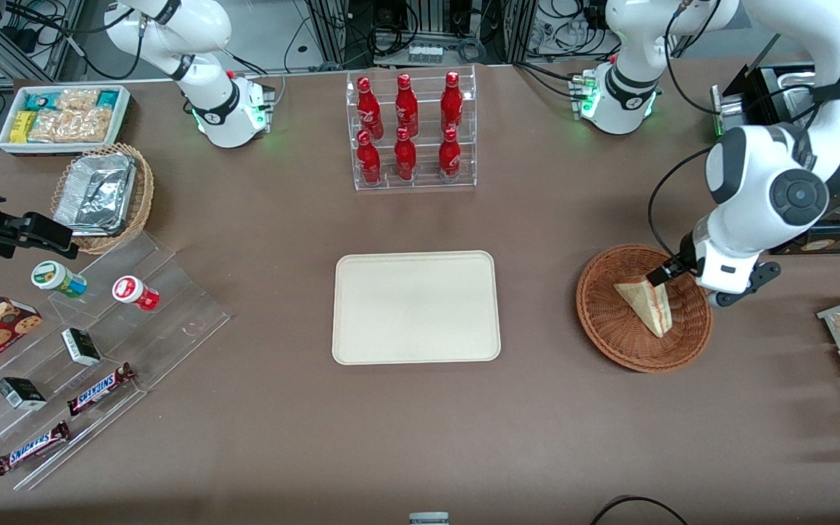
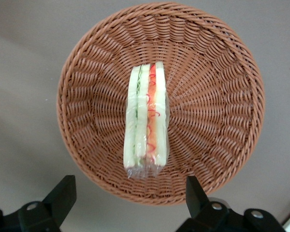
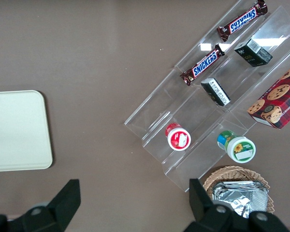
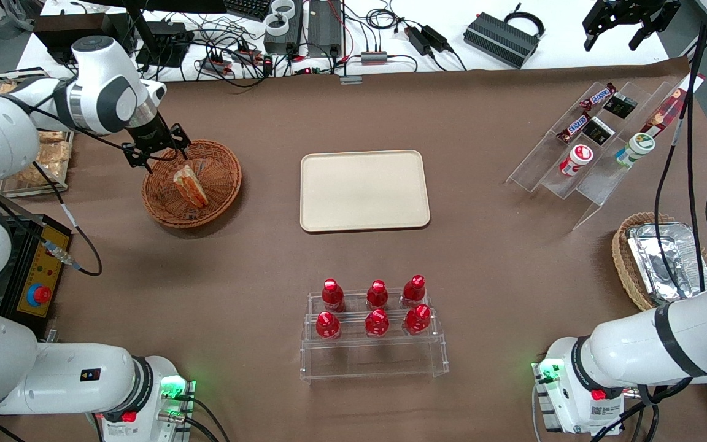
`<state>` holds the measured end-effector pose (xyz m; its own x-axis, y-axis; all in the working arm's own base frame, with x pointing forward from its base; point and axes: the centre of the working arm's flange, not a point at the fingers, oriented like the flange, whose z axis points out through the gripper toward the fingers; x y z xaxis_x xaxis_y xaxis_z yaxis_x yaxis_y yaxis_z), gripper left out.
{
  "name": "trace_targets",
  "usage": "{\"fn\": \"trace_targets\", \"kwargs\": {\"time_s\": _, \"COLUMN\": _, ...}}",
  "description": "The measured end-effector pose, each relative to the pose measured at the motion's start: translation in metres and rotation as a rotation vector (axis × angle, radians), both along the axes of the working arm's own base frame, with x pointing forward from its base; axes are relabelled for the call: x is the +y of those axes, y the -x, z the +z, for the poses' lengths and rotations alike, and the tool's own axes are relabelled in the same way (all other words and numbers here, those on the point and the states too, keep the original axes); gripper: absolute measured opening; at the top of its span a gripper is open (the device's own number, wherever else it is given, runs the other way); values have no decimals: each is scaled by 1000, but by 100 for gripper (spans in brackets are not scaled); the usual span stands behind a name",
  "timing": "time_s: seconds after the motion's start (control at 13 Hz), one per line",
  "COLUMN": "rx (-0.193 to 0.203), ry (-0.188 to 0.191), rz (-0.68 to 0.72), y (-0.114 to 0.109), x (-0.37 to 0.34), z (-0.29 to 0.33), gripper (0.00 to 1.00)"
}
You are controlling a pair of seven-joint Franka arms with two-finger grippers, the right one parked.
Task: Place sandwich from basket to tray
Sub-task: 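Close the left gripper on the sandwich and lift it from the basket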
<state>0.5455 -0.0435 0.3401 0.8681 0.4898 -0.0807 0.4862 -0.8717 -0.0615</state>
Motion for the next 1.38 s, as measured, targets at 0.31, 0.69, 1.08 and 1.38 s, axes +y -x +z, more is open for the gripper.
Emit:
{"fn": "trace_targets", "kwargs": {"time_s": 0.31, "rx": -4, "ry": 5, "rz": 5, "y": -7, "x": -1, "z": -31, "gripper": 100}}
{"fn": "trace_targets", "kwargs": {"time_s": 0.69, "rx": -8, "ry": 9, "rz": 18, "y": -13, "x": -1, "z": -62, "gripper": 100}}
{"fn": "trace_targets", "kwargs": {"time_s": 1.08, "rx": 11, "ry": 7, "rz": 65, "y": -13, "x": -1, "z": -94, "gripper": 93}}
{"fn": "trace_targets", "kwargs": {"time_s": 1.38, "rx": 18, "ry": 4, "rz": 90, "y": -13, "x": -1, "z": -98, "gripper": 47}}
